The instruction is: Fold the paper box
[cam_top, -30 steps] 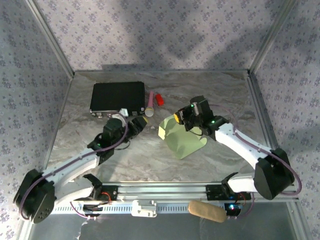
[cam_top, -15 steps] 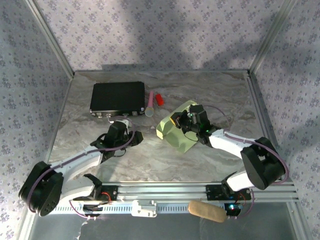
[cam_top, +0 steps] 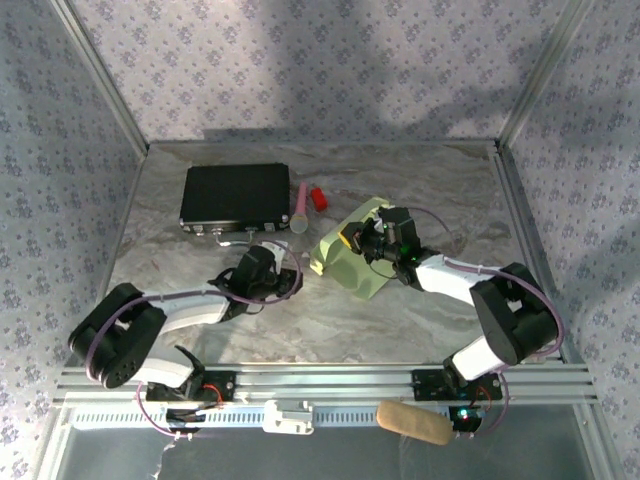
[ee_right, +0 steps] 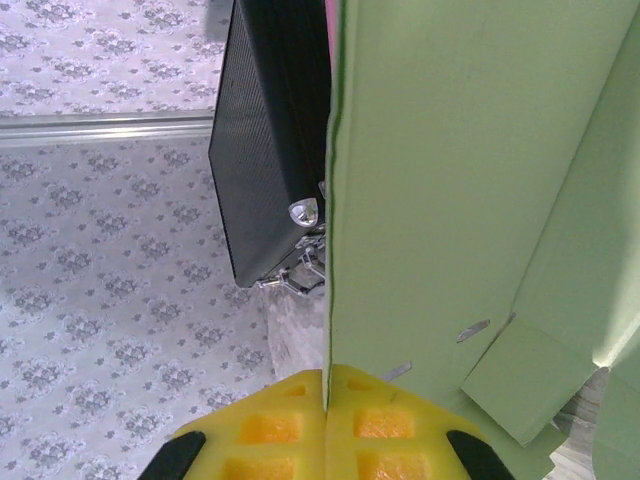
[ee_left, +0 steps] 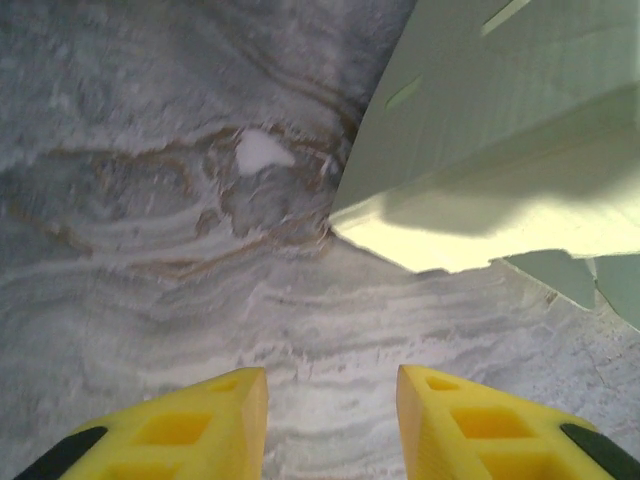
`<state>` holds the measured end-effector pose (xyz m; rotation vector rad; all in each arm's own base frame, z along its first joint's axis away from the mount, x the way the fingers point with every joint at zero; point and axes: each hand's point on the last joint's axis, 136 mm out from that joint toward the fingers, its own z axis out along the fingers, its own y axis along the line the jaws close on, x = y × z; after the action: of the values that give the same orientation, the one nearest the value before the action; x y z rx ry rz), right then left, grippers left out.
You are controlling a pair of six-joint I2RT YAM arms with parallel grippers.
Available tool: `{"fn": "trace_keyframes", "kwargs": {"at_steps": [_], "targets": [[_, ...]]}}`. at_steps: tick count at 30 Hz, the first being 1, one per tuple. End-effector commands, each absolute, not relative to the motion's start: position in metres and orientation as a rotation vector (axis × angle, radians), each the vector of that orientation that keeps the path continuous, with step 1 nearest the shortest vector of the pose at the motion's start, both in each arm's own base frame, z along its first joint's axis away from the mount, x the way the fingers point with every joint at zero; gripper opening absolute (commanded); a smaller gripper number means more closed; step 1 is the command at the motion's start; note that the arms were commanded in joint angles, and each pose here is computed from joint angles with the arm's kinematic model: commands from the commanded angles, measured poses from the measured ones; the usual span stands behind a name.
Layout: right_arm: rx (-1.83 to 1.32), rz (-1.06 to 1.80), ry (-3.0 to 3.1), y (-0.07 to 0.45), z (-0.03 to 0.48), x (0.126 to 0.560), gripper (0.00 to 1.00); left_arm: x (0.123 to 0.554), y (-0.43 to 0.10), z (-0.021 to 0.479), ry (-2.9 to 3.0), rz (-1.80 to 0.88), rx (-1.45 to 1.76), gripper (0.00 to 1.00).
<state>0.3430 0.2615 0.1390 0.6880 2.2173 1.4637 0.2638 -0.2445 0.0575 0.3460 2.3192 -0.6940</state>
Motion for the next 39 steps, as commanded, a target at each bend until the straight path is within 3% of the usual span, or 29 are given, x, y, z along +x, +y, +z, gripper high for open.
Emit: {"fn": "trace_keyframes", "kwargs": {"at_steps": [1, 28, 39], "targets": [[0.647, 1.466, 2.235, 0.265, 0.134, 0.347, 0.00, 0.285, -0.264, 0.088, 2.148, -0.695, 0.446, 0.41], [0.573, 1.563, 2.217, 0.275, 0.127, 0.356, 0.00, 0.294, -0.310, 0.089, 2.064, -0.719, 0.510, 0.43], [0.559, 1.575, 2.199, 0.276, 0.129, 0.357, 0.00, 0.299, -0.315, 0.095, 2.020, -0.687, 0.440, 0.38]]}}
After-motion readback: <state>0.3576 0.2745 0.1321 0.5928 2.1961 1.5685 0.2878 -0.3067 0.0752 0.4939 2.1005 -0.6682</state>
